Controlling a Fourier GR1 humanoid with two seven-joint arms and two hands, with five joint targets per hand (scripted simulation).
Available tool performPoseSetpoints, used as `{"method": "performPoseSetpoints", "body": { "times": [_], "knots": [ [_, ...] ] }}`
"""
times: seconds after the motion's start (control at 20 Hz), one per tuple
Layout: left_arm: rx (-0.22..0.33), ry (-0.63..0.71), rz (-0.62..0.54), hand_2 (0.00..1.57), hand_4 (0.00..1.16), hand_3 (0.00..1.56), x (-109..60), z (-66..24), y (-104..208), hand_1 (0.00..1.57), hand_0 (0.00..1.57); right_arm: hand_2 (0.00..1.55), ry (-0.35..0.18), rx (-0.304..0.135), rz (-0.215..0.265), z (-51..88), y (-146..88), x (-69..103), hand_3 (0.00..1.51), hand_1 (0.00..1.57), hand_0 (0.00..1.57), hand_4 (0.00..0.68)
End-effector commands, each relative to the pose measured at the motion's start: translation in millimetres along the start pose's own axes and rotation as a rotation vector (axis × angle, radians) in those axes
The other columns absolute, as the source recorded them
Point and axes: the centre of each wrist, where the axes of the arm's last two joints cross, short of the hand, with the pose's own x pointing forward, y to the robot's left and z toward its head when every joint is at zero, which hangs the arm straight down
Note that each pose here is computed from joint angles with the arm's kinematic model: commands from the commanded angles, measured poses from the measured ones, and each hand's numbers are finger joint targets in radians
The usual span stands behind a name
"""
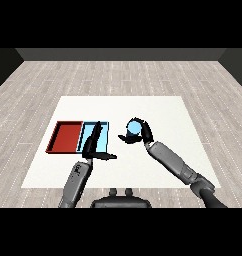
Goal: Pick the blue can and put it in the blue box
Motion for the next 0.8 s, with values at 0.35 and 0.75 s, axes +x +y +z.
{"method": "performPoseSetpoints", "body": {
  "times": [0.35,0.75],
  "knots": [
    [-0.048,0.039,0.046,0.0,0.0,0.0,-3.8,3.2,-27.7,0.0,0.0,1.44,-0.04,0.011,0.0,7.6,-0.6,25.2,1.38,1.47,1.47,0.581],
    [-0.075,0.041,0.058,0.0,0.0,0.0,-19.8,-12.2,-37.8,0.0,0.0,1.44,-0.066,0.018,0.045,12.6,-3.2,25.3,1.38,1.45,1.45,0.591]
  ]
}}
